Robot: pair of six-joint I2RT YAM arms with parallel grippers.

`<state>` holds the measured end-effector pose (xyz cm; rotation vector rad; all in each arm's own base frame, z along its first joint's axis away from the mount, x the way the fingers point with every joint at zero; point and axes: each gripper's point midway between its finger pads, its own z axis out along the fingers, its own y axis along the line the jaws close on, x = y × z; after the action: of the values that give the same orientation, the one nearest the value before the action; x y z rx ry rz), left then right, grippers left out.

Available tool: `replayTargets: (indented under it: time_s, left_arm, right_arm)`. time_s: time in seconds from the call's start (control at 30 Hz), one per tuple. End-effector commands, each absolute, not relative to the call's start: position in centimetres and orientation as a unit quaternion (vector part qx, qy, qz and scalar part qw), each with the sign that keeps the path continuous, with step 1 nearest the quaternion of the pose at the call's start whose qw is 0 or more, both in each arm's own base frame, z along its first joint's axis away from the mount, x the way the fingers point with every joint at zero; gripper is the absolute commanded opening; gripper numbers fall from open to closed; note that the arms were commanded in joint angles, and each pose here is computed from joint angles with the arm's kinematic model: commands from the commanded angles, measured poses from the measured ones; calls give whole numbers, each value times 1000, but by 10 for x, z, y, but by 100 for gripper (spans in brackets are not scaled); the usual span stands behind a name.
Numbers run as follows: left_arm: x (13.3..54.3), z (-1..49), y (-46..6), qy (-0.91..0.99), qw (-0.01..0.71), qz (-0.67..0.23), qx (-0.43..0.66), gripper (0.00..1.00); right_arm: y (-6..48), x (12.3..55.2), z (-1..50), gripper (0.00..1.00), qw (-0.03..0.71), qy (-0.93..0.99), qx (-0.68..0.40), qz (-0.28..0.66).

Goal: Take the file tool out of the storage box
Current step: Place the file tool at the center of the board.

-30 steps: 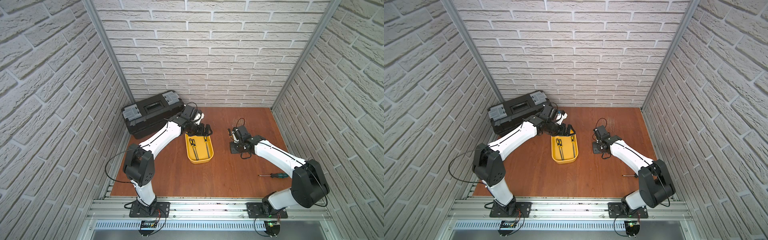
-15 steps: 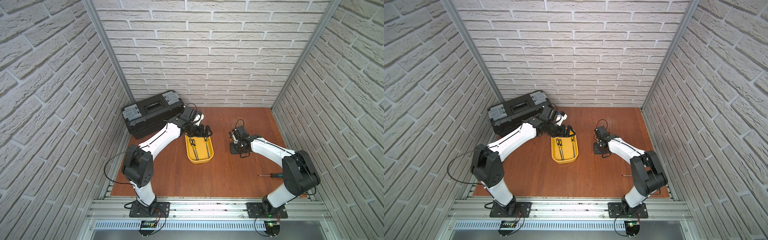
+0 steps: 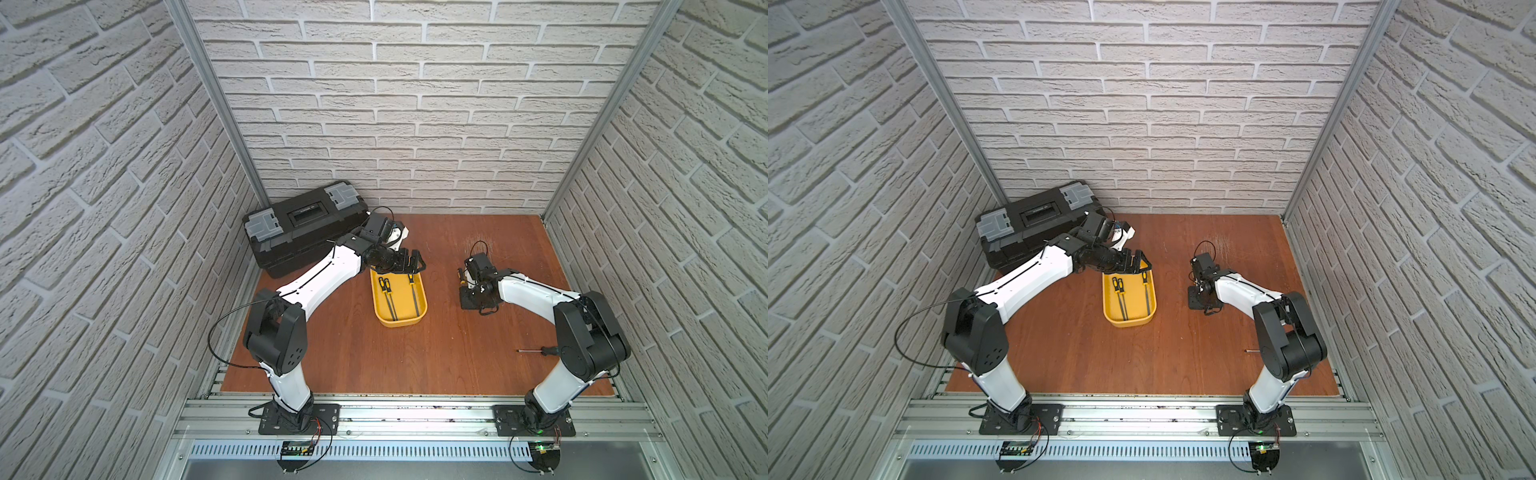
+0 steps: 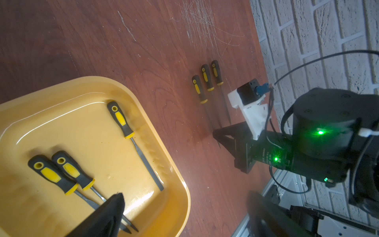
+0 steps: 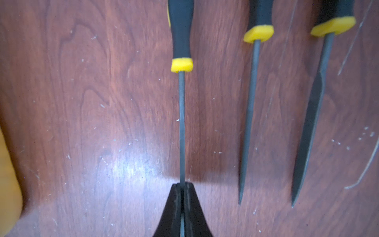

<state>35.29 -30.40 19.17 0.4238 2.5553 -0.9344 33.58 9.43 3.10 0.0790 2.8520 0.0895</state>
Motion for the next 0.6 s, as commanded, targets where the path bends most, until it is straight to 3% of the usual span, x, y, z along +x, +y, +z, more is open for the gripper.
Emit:
replayTargets:
  time_s: [0.0, 0.57]
  left_arm:
    - [355, 204, -307, 904, 212, -338, 154, 99]
    - [354, 196, -316, 906, 205, -335, 155, 98]
  right_arm:
    - [94, 348, 36, 3, 161, 986, 38, 36]
    - [86, 349, 28, 3, 155, 986, 45, 33]
